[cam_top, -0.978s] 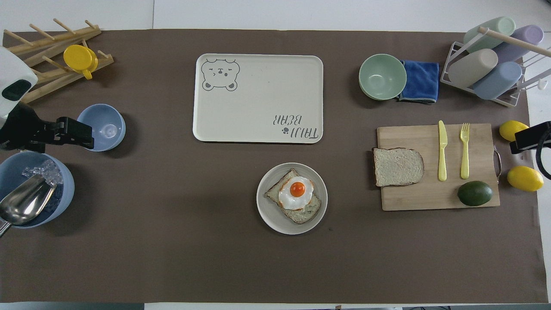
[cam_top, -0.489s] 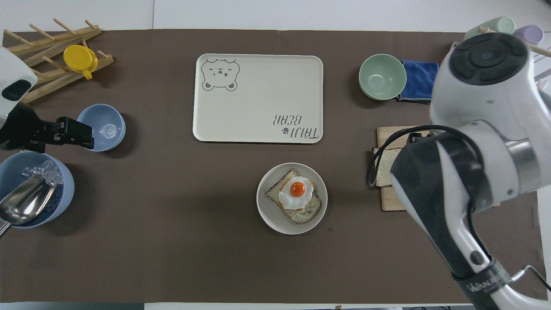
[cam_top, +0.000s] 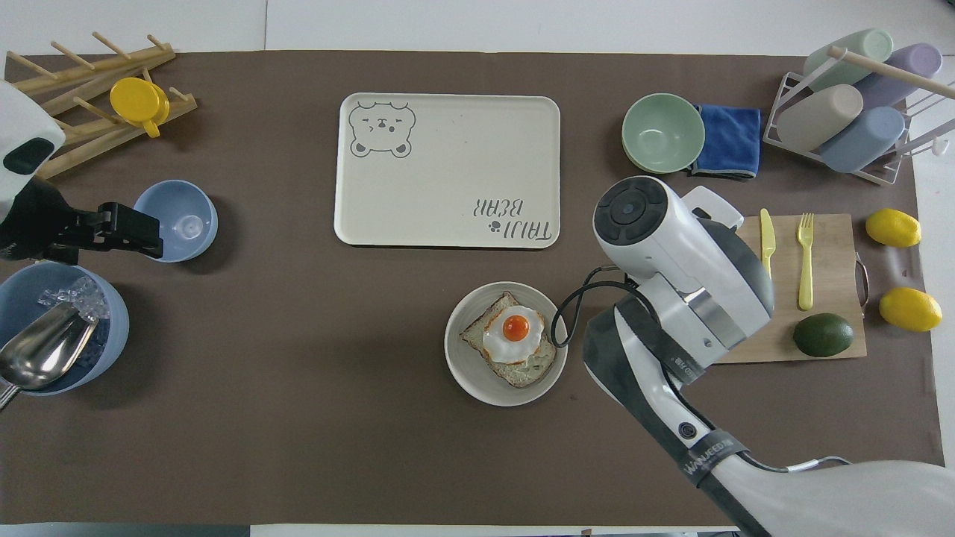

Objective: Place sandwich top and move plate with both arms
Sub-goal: 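Reach the right gripper to the bread slice on the cutting board and grasp it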

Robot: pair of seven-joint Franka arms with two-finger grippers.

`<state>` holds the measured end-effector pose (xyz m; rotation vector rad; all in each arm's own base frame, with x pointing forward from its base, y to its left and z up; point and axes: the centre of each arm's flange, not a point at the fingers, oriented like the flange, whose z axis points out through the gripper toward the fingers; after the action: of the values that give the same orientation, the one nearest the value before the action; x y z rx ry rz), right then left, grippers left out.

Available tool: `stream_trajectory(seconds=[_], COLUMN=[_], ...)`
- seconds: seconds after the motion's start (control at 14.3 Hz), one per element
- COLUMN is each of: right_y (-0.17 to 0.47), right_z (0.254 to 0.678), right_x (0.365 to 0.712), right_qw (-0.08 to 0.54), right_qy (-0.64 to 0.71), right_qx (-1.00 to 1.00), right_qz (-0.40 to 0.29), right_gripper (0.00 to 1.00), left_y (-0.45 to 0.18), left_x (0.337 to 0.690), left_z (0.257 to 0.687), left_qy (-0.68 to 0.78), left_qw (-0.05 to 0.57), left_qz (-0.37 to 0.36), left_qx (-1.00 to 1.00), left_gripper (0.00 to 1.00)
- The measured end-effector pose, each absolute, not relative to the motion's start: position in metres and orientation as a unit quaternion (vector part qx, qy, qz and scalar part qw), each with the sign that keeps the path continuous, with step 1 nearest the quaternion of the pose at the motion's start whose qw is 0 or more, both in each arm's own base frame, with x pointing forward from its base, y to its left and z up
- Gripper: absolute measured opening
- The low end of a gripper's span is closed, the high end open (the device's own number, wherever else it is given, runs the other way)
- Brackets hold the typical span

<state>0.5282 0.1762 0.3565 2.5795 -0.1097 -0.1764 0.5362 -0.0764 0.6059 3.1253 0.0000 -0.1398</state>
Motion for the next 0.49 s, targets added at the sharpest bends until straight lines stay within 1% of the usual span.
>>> stream_trajectory(seconds=[0.14, 0.35, 0.49], right_y=[0.191, 0.203, 0.202], right_z=[0.331, 0.305, 0.293], right_x=[0.527, 0.531, 0.533], right_qw=[0.275, 0.259, 0.272], right_qy=[-0.044, -0.048, -0.033], right_qx=[0.958, 0.963, 0.961], right_qz=[-0.064, -0.056, -0.048], right_gripper=[1.00, 1.00, 1.00], left_y=[-0.076, -0.076, -0.076], left_x=[0.536, 0.536, 0.536], left_z=[0.606, 0.606, 0.606], left_qy=[0.000, 0.000, 0.000], left_qw=[0.007, 0.007, 0.007], left_qz=[-0.045, -0.045, -0.045], left_qx=[0.999, 0.999, 0.999], left_gripper=[1.00, 1.00, 1.00])
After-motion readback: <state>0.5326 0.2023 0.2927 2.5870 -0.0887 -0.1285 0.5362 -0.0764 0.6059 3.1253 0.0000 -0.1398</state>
